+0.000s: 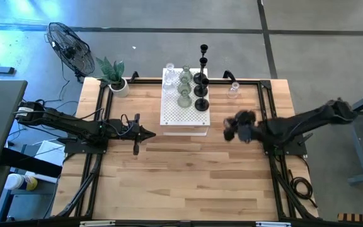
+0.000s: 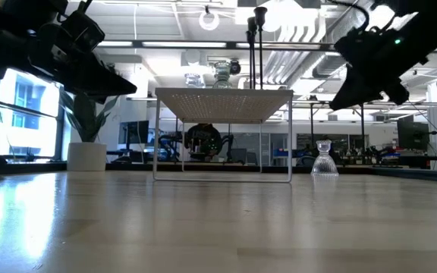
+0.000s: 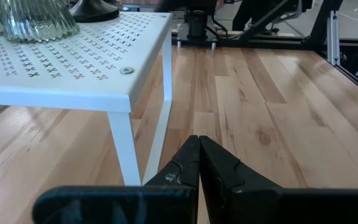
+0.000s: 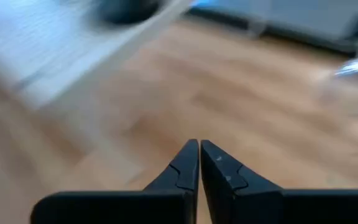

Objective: Pick & Place candle stick holders
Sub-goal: Put the transparent candle holder on the shelf aligned with the transparent candle holders

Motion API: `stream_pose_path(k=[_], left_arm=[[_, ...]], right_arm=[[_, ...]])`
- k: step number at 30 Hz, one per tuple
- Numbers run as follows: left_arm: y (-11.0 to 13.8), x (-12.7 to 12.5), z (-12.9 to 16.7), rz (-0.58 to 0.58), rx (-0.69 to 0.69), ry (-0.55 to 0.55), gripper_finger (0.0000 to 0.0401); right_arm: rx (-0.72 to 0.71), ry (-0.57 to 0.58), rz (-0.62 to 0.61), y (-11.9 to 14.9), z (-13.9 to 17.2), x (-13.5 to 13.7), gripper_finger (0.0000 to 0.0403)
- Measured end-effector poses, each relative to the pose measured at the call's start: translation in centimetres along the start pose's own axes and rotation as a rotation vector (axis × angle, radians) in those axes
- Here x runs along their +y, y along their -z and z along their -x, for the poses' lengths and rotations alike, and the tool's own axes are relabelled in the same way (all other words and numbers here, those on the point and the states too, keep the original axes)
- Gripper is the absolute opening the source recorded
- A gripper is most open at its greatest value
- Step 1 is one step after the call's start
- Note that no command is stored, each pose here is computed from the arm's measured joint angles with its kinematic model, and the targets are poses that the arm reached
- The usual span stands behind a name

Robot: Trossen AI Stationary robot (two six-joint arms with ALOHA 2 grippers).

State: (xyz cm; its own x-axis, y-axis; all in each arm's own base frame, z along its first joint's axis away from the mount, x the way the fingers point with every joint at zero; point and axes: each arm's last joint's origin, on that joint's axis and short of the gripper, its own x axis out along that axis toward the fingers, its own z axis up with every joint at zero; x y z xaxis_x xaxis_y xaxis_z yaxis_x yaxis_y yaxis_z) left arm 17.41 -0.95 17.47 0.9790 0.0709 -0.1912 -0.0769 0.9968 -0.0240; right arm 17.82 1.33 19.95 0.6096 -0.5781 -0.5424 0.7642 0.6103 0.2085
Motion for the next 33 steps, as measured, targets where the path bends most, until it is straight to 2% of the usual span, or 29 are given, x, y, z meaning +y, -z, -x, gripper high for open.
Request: stream_pose_path(k=[4, 9, 14, 20, 25, 28, 33], left_arm=[[0.0, 0.0, 0.0, 0.000, -0.001, -0.004, 0.0001], [0.0, 0.0, 0.0, 0.000, 0.000, -0.004, 0.0001], [0.0, 0.0, 0.0, 0.000, 0.001, -0.004, 0.0001], [0.1, 0.0, 0.0, -0.016, 0.009, -0.004, 0.0001], [0.1, 0.0, 0.0, -0.024, 0.009, -0.004, 0.0001], [0.1, 0.0, 0.0, -0.024, 0.009, -0.004, 0.0001], [0.1, 0.0, 0.0, -0.024, 0.009, -0.004, 0.0001]], right_arm=[[-0.046, 0.167, -0.051, -2.9, -1.4, -3.2, 0.0045], [-0.025, 0.340, -0.095, -5.2, -4.0, -7.3, 0.0123], [-0.033, 0.407, -0.150, -6.8, -5.8, -10.3, 0.0213], [0.042, 0.430, -0.191, -6.7, -8.0, -12.2, 0.0297], [0.058, 0.451, -0.148, -6.3, -9.9, -12.4, 0.0329], [0.037, 0.428, -0.140, -6.3, -11.2, -12.5, 0.0332], [0.015, 0.466, -0.164, -6.1, -13.1, -13.7, 0.0325]])
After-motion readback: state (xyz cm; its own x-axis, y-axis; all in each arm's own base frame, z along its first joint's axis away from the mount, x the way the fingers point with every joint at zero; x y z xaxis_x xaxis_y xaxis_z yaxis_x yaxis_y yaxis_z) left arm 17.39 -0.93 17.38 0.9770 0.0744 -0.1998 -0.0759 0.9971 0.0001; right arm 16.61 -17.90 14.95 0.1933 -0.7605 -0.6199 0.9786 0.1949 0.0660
